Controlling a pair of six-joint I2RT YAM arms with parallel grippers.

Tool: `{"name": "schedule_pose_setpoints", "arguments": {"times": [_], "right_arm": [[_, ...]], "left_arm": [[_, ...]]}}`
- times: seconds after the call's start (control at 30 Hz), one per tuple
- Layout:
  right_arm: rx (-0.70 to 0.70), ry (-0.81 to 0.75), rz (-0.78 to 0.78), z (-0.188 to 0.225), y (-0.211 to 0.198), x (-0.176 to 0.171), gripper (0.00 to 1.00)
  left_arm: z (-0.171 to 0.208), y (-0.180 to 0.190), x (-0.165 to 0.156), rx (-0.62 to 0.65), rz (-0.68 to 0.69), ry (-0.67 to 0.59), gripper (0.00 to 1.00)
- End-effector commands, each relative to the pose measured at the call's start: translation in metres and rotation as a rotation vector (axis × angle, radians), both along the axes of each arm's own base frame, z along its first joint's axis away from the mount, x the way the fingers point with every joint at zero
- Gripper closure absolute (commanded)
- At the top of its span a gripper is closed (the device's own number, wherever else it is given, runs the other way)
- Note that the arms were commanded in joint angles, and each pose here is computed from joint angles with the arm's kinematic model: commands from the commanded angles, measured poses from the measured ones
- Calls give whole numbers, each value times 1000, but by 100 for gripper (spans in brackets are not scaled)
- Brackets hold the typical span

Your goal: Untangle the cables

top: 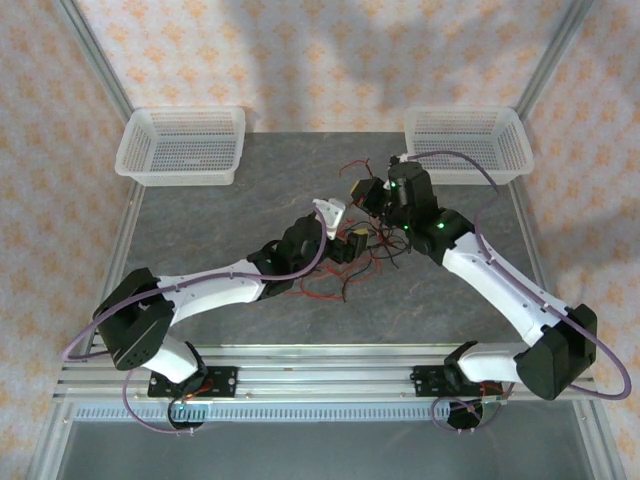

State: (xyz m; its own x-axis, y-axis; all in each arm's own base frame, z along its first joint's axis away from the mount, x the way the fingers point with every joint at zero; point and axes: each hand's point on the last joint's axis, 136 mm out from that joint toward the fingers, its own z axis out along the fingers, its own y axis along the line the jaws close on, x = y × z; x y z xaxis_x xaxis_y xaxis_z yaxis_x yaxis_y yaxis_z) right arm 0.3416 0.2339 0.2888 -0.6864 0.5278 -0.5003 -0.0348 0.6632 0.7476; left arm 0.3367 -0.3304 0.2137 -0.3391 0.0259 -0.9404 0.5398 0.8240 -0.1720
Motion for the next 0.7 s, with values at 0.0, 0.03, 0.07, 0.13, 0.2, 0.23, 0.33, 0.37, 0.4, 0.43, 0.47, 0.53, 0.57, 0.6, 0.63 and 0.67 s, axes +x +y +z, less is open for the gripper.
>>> {"name": "schedule_pose_setpoints", "arguments": {"times": [0.0, 0.03, 0.07, 0.13, 0.2, 0.23, 0.33, 0.37, 0.4, 0.43, 0.47, 0.53, 0.57, 0.6, 0.63, 0.67], "right_arm": [[14, -8, -6, 6, -5, -6, 100], [13, -6, -8, 5, -6, -7, 100], [13, -6, -9, 4, -6, -8, 100], [11, -4, -16, 4, -8, -9, 100], [7, -3, -26, 3, -11, -10, 100], [6, -2, -30, 2, -12, -10, 100], [4, 5, -44, -3, -15, -10, 100], [3, 6, -52, -5, -16, -10, 94], [1, 9, -60, -8, -17, -10, 82], [-2, 9, -70, -11, -19, -9, 73], [-7, 8, -81, -14, -21, -8, 62], [-25, 9, -104, -22, -25, -6, 45], [-39, 6, -120, -26, -28, -4, 39], [-54, 3, -135, -31, -31, -2, 34], [-65, 0, -147, -34, -33, 0, 31], [-78, -2, -159, -39, -35, 2, 29]], "left_arm": [[35, 2, 12, -55, 55, -128, 19], [36, 3, 13, -54, 64, -139, 20], [36, 3, 15, -52, 70, -149, 23], [39, 3, 16, -54, 76, -163, 32], [42, 4, 16, -68, 75, -177, 49], [44, 3, 15, -75, 71, -182, 59], [49, 3, 14, -86, 66, -190, 100], [51, 4, 14, -89, 69, -189, 100], [54, 6, 12, -93, 72, -192, 100], [57, 8, 11, -98, 76, -192, 100], [59, 11, 10, -99, 81, -191, 100], [67, 19, 6, -108, 94, -195, 100], [72, 23, 3, -114, 100, -196, 100], [75, 27, 1, -114, 104, -195, 100], [79, 30, -1, -116, 108, -195, 100], [81, 34, -3, -117, 116, -194, 100]]}}
